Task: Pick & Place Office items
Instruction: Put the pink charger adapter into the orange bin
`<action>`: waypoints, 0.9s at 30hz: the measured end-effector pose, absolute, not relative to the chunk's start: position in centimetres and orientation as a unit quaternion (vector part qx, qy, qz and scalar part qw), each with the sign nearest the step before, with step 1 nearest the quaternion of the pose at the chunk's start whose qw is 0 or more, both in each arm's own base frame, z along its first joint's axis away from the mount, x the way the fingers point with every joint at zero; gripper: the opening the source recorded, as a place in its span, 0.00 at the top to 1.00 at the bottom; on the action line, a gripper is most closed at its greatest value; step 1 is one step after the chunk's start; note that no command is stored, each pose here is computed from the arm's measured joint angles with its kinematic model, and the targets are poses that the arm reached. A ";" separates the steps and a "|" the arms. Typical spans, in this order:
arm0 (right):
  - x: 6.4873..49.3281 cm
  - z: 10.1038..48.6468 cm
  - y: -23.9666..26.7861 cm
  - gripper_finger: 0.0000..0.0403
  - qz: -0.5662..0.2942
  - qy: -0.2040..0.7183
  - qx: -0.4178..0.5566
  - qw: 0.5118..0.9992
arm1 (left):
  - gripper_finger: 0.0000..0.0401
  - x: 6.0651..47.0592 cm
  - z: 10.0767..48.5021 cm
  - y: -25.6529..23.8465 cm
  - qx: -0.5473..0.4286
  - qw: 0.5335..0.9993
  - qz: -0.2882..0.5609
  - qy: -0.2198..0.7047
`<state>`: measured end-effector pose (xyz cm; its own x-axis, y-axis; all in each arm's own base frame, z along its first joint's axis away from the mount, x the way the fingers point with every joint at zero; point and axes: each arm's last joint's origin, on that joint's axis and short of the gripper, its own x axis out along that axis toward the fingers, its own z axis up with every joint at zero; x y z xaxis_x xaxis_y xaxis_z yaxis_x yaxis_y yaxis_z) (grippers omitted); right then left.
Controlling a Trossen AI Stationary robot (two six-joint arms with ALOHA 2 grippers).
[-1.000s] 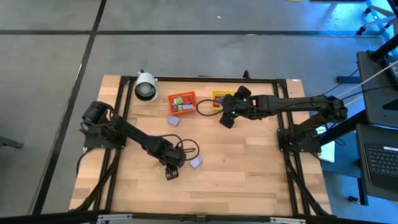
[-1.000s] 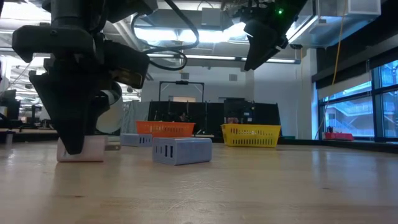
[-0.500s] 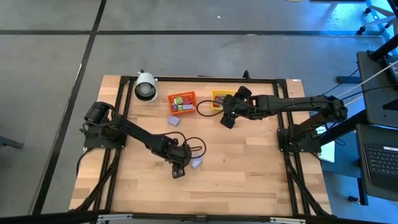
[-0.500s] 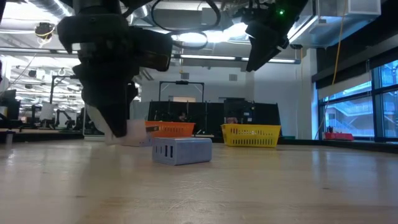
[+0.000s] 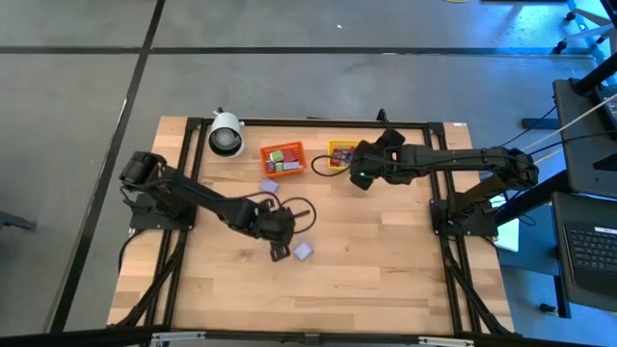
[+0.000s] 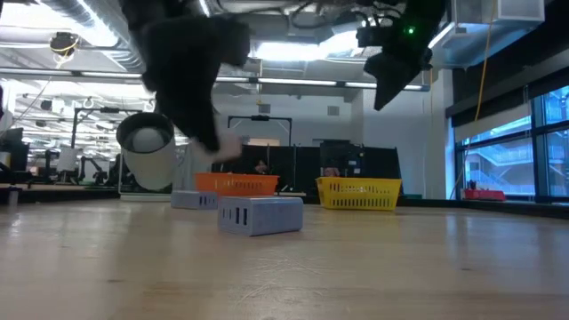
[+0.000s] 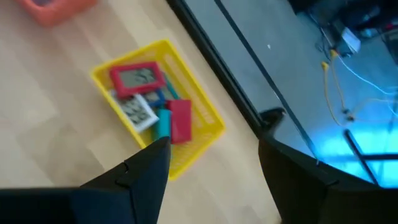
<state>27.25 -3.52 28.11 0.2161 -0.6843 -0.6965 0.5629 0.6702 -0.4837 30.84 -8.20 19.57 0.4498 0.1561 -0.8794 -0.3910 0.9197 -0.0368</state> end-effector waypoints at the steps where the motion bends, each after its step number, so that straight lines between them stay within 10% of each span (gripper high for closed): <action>1: 27.2 28.1 -3.6 0.39 -0.407 0.482 -0.065 0.773 | 0.51 30.7 20.2 -8.0 -0.113 0.850 0.171 0.485; 17: 26.6 28.0 -3.9 0.39 -0.434 0.489 -0.067 0.754 | 0.51 25.2 29.7 -2.6 -0.007 0.894 0.378 0.240; 27: 26.6 28.0 -3.9 0.39 -0.426 0.492 -0.058 0.757 | 0.51 23.2 27.5 2.3 -0.012 0.893 0.399 0.207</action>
<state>26.60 -3.88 27.97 0.1530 -0.7015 -0.6961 0.5881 0.6307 -0.5063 23.17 2.29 27.46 0.5948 0.7083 -0.3801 -0.7184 0.6806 0.1439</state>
